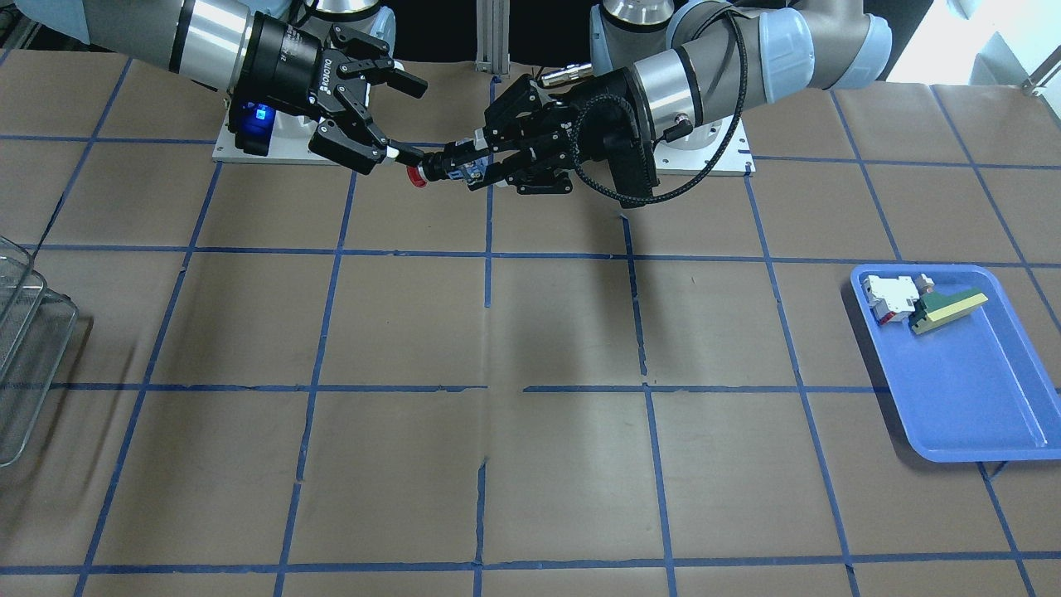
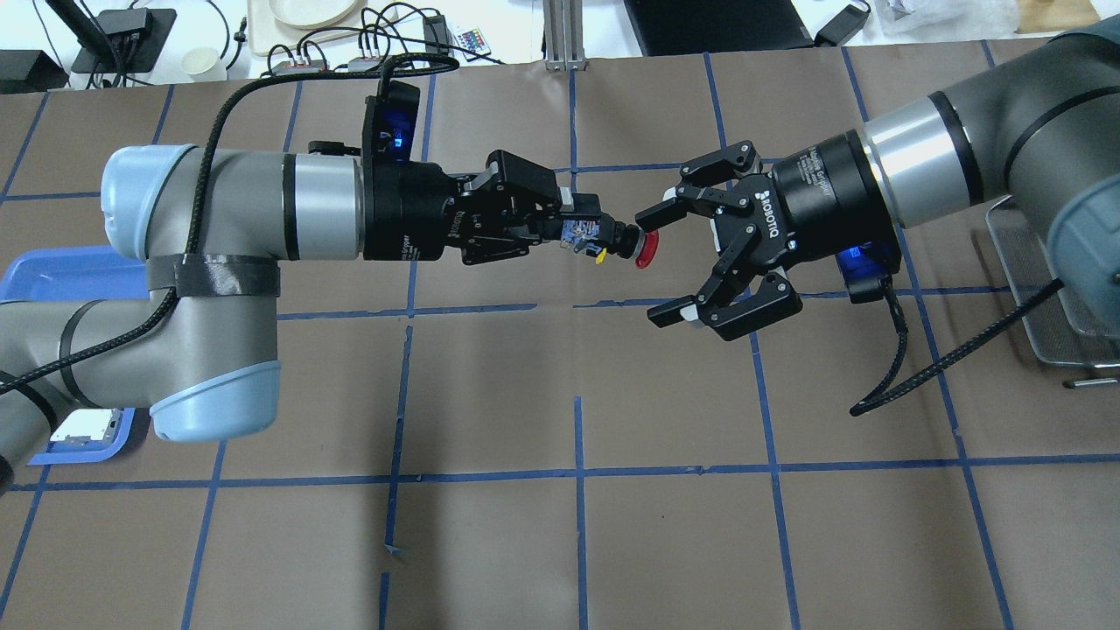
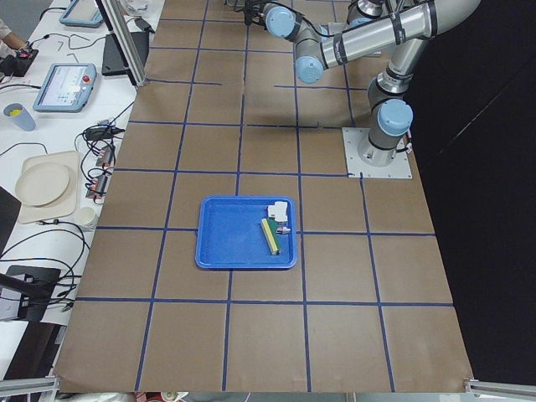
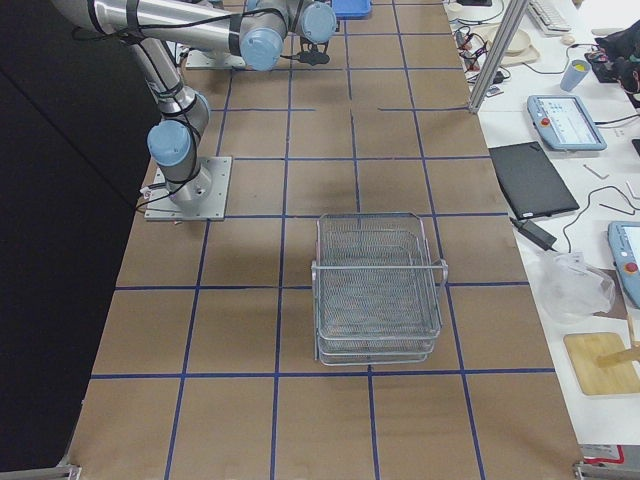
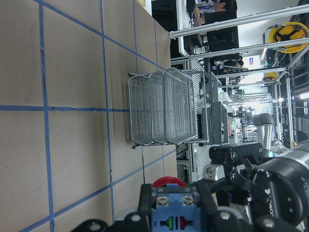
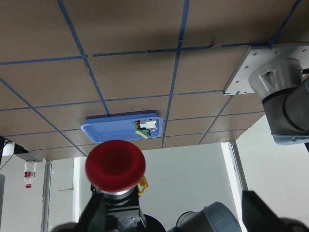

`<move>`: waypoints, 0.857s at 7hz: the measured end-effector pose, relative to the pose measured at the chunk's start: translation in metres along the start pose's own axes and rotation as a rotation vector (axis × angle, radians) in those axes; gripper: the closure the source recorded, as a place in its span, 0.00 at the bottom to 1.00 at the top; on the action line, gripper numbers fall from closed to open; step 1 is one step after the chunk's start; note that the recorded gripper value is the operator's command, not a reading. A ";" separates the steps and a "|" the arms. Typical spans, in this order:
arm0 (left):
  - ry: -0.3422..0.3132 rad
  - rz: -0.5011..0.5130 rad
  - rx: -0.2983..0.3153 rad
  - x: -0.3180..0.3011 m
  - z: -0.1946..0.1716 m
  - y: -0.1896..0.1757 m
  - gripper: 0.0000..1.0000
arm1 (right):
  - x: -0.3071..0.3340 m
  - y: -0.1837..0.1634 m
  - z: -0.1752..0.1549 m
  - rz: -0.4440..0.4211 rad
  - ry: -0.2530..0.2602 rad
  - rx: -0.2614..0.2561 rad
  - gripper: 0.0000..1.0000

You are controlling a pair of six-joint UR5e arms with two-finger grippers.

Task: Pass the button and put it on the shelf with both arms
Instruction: 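Align the open right gripper around the button's red cap held by the left gripper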

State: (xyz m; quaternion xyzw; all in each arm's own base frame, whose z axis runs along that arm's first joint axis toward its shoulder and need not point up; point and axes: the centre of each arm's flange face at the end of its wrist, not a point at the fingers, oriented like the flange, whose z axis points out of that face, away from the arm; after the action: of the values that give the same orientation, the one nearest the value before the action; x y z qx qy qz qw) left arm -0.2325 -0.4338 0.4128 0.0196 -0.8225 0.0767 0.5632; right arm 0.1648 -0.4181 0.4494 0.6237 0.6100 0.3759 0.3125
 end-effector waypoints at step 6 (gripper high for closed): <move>-0.001 0.006 0.003 0.001 -0.001 0.001 0.90 | -0.008 -0.005 0.001 -0.016 -0.020 0.034 0.01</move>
State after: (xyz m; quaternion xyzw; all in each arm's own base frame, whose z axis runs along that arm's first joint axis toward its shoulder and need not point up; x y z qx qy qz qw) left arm -0.2324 -0.4330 0.4137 0.0180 -0.8226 0.0796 0.5628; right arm 0.1626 -0.4255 0.4439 0.6277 0.6182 0.3567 0.3106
